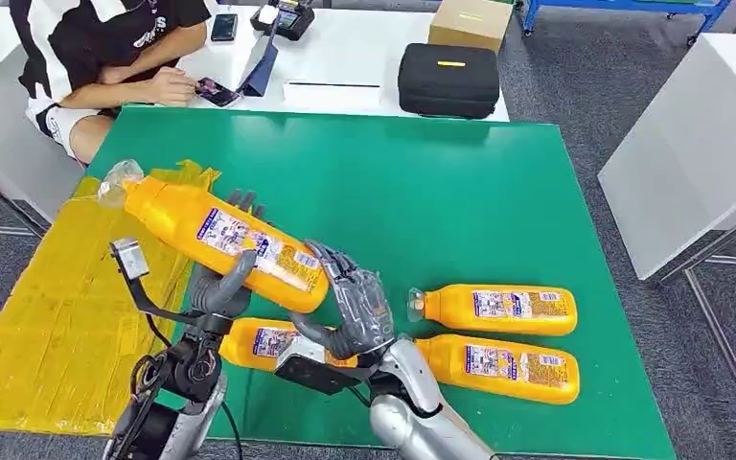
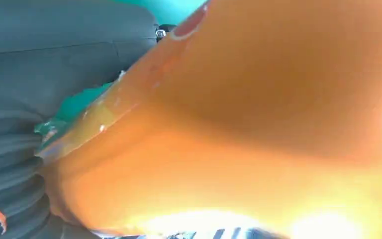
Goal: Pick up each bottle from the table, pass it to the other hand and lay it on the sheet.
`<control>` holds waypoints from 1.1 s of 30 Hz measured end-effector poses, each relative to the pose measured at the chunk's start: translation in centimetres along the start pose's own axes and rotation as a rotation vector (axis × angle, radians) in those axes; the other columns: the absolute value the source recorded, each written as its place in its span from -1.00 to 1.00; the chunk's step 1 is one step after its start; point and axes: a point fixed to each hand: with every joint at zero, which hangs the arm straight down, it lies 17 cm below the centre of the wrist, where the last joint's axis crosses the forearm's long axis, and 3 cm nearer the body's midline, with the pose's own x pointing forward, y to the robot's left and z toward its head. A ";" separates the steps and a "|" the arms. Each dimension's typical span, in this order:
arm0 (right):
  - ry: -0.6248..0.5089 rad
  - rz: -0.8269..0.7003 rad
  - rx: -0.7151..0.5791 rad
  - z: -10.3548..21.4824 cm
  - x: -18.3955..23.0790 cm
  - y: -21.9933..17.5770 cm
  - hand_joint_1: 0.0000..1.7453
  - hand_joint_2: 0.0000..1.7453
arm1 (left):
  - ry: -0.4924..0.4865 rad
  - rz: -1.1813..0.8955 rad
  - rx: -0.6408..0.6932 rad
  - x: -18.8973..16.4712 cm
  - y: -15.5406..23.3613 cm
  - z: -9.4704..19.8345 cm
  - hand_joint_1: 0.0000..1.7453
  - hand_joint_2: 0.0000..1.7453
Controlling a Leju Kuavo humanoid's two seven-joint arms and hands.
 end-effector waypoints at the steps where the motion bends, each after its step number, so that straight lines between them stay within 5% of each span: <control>1: -0.007 -0.025 0.008 0.0 0.3 0.1 1.00 1.00 | -0.006 -0.002 0.011 0.1 0.3 0.1 -1.00 1.00; 13: -0.098 -0.105 0.064 1.1 3.9 0.9 1.00 1.00 | -0.044 -0.007 0.086 1.2 2.9 0.3 -0.90 1.00; 14: -0.102 -0.106 0.066 1.1 4.1 0.9 1.00 1.00 | -0.043 -0.008 0.088 1.2 3.0 0.4 0.40 1.00; 15: -0.106 -0.106 0.065 1.1 4.2 0.9 1.00 1.00 | -0.043 -0.008 0.089 1.2 3.0 0.4 1.00 1.00; 33: -0.130 -0.117 0.006 1.6 4.9 -0.4 1.00 1.00 | -0.094 -0.040 0.131 2.4 3.9 -0.2 1.00 1.00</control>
